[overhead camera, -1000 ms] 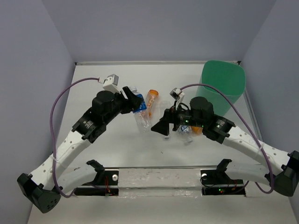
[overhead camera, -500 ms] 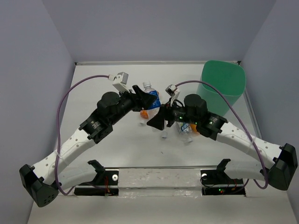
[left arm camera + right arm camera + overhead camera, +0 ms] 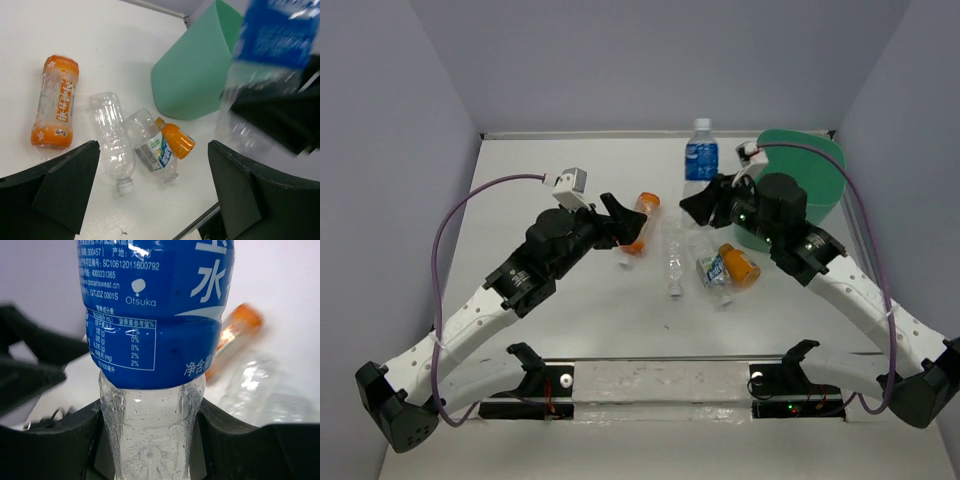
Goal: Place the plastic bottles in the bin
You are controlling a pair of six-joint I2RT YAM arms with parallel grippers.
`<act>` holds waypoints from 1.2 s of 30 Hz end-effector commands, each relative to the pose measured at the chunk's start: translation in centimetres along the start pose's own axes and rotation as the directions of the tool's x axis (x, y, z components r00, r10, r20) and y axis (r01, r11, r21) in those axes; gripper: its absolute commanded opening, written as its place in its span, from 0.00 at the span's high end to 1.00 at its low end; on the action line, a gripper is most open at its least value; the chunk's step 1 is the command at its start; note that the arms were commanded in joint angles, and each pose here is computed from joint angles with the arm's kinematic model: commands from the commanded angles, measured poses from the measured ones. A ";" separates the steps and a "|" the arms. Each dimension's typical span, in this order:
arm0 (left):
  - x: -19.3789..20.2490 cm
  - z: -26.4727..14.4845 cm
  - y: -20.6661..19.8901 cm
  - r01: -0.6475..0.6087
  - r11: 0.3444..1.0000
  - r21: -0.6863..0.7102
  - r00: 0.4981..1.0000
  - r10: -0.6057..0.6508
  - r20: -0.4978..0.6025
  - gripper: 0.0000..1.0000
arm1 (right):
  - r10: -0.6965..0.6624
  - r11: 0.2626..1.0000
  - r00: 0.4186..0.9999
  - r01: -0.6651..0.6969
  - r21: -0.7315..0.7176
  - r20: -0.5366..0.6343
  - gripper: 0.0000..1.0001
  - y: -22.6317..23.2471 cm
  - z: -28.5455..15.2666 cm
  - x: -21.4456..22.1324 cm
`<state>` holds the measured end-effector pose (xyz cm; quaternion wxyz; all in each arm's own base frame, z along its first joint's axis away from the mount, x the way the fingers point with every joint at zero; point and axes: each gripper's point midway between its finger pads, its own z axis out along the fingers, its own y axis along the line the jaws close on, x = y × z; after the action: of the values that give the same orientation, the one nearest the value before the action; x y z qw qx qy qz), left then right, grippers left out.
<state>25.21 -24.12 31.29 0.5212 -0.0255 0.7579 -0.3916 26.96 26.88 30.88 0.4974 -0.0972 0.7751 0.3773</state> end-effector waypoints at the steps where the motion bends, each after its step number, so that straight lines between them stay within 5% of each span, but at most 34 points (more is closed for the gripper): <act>1: 3.9 0.6 3.1 -0.016 0.997 -0.071 0.996 0.010 -0.086 0.01 | -0.092 0.970 0.960 0.027 0.240 0.263 0.79 -5.3 -4.5 -10.9; 9: 10.7 3.9 4.0 -0.091 0.993 -0.074 0.971 0.072 -0.228 0.01 | -0.213 0.738 0.926 -0.057 0.672 0.313 0.79 -17.9 -9.7 -16.4; 15: 14.0 6.3 4.5 -0.154 0.982 -0.109 0.949 0.117 -0.294 0.01 | -0.219 0.654 0.931 -0.082 0.752 0.293 0.79 -22.1 -10.6 -17.1; 20: 16.1 8.2 5.1 -0.159 0.980 -0.123 0.936 0.110 -0.335 0.01 | -0.197 0.603 0.942 -0.102 0.791 0.271 0.68 -24.9 -10.6 -15.8; 21: 16.4 8.5 5.2 -0.166 0.978 -0.129 0.934 0.114 -0.340 0.01 | -0.193 0.604 0.944 -0.102 0.791 0.269 0.63 -25.0 -10.4 -15.6; 25: 17.3 9.6 5.7 -0.189 0.969 -0.158 0.927 0.124 -0.353 0.01 | -0.187 0.607 0.939 -0.121 0.785 0.289 0.10 -24.6 -11.0 -15.3; 27: 17.9 10.0 6.4 -0.199 0.963 -0.184 0.925 0.122 -0.360 0.01 | -0.190 0.618 0.936 -0.122 0.776 0.298 0.02 -23.8 -11.6 -15.4; 36: 19.9 11.7 7.8 -0.236 0.941 -0.241 0.915 0.132 -0.382 0.01 | -0.124 0.797 0.950 -0.078 0.600 0.287 0.01 -18.7 -11.1 -13.5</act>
<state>26.84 -33.00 7.85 0.3655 0.0592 0.9011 -0.2256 36.99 1.00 35.20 0.6240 0.1522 0.7648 0.0504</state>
